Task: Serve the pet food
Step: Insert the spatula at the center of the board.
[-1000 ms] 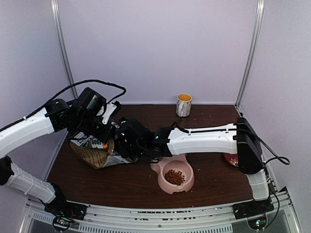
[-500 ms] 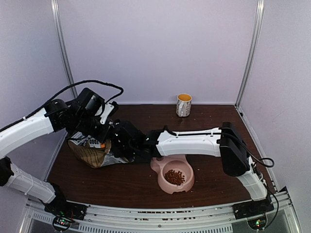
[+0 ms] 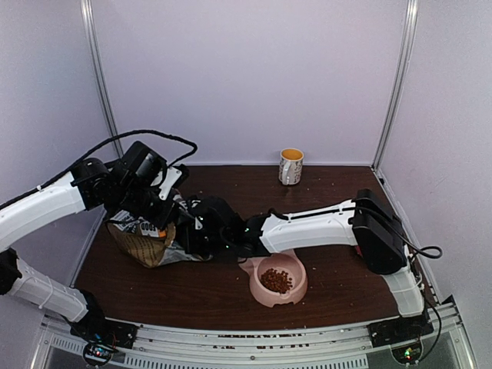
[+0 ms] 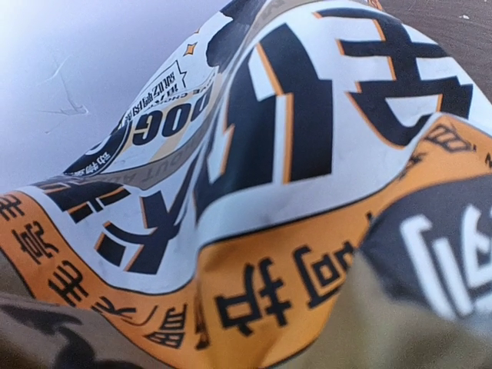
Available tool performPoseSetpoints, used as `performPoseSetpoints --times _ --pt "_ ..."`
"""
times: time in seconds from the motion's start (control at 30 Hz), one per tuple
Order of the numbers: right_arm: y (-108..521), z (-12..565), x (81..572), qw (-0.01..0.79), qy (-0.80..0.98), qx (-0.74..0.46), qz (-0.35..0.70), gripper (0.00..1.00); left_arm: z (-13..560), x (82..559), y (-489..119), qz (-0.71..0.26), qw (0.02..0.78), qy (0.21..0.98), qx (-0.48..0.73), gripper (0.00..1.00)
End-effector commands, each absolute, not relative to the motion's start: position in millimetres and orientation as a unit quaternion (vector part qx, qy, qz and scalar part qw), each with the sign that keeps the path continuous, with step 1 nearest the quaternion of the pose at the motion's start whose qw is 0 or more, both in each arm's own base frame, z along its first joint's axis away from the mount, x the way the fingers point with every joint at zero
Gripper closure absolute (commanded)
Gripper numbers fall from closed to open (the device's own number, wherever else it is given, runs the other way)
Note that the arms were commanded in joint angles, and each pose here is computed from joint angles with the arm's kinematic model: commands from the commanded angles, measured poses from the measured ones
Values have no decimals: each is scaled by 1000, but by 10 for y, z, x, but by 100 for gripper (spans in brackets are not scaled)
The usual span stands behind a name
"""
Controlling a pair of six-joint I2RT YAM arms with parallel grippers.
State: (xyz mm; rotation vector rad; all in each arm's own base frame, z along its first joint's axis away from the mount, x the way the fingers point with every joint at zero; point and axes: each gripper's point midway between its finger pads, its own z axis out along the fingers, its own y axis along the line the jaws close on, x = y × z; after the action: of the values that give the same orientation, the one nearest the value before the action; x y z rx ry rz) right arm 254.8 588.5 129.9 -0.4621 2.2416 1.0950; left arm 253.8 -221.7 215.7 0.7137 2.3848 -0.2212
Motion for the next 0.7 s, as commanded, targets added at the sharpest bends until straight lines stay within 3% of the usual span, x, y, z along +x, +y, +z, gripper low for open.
performPoseSetpoints --times 0.0,0.67 --pt "5952 1515 2235 252 824 -188 471 100 2657 2703 -2353 -123 404 871 252 100" --pt "5665 1980 2418 271 792 -138 530 100 2671 2709 -2329 -118 408 870 250 100"
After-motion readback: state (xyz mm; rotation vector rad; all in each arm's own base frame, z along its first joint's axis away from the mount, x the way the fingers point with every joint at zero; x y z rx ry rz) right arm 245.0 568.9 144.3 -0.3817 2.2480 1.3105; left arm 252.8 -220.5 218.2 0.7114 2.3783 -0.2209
